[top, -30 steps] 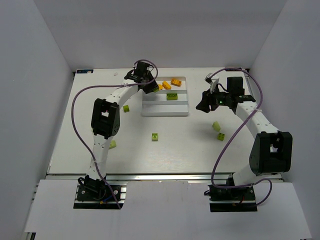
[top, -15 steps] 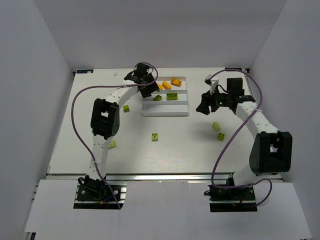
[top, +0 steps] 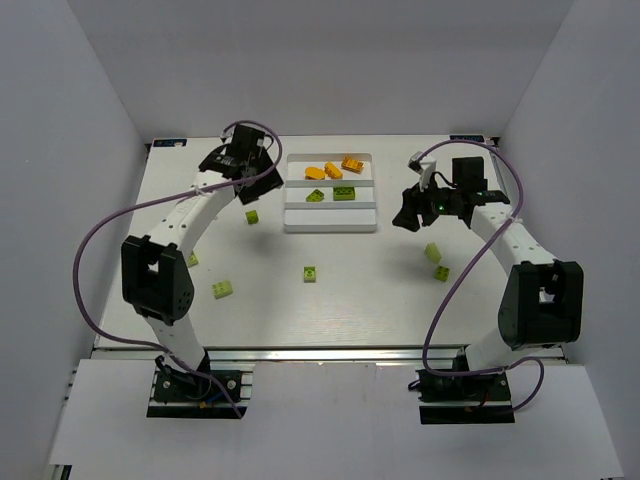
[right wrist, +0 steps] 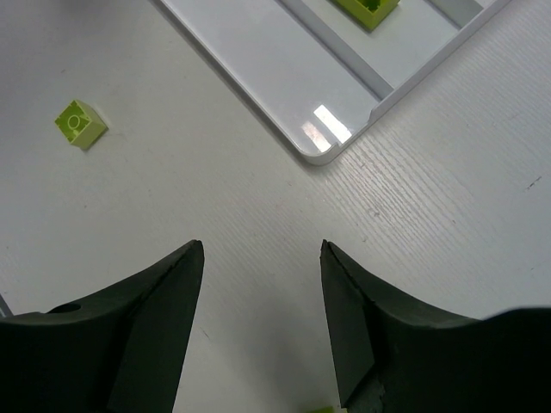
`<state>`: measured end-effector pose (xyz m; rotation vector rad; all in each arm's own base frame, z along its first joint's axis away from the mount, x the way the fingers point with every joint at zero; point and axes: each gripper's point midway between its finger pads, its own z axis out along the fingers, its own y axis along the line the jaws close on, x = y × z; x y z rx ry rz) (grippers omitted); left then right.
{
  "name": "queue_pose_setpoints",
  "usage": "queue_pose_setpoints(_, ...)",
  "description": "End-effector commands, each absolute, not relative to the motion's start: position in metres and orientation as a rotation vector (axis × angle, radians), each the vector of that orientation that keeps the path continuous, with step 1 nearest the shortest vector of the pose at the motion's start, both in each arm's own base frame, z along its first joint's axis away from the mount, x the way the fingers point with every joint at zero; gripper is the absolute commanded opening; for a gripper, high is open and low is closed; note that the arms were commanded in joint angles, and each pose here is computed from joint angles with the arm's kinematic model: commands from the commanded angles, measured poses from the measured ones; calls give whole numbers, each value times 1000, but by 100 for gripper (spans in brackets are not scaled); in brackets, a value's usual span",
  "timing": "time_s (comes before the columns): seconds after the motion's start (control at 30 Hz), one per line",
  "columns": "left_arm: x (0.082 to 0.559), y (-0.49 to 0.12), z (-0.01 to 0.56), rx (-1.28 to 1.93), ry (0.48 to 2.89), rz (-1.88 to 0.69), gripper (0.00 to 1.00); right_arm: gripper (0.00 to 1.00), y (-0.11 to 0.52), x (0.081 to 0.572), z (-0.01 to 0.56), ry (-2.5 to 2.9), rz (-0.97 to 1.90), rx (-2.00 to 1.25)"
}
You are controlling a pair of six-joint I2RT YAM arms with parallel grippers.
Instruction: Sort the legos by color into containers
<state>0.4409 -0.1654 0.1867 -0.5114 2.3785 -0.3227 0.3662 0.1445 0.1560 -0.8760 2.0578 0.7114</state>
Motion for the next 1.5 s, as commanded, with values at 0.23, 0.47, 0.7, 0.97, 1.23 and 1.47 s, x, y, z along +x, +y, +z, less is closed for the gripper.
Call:
queue_pose_setpoints(0.23,432,-111,108,-558,2539,90,80,66,146,372,156,2069,713,-877)
queue_pose_setpoints(0.47,469,-110,88,-501,2572,174,80,66,143,371,152,2081,703,-873)
queue_pose_setpoints(0.7,478,-92,78,-492,2598,244,79,66,140,373,153,2084,679,-874)
queue_pose_setpoints(0.97,469,-85,68,-512,2611,221,78,66,140,374,155,2095,677,-870)
queue_pose_setpoints(1.23,468,-95,56,-511,2634,155,70,66,139,376,157,2098,666,-873)
queue_pose_setpoints(1.47,477,-99,63,-499,2609,122,40,64,140,372,157,2099,671,-877)
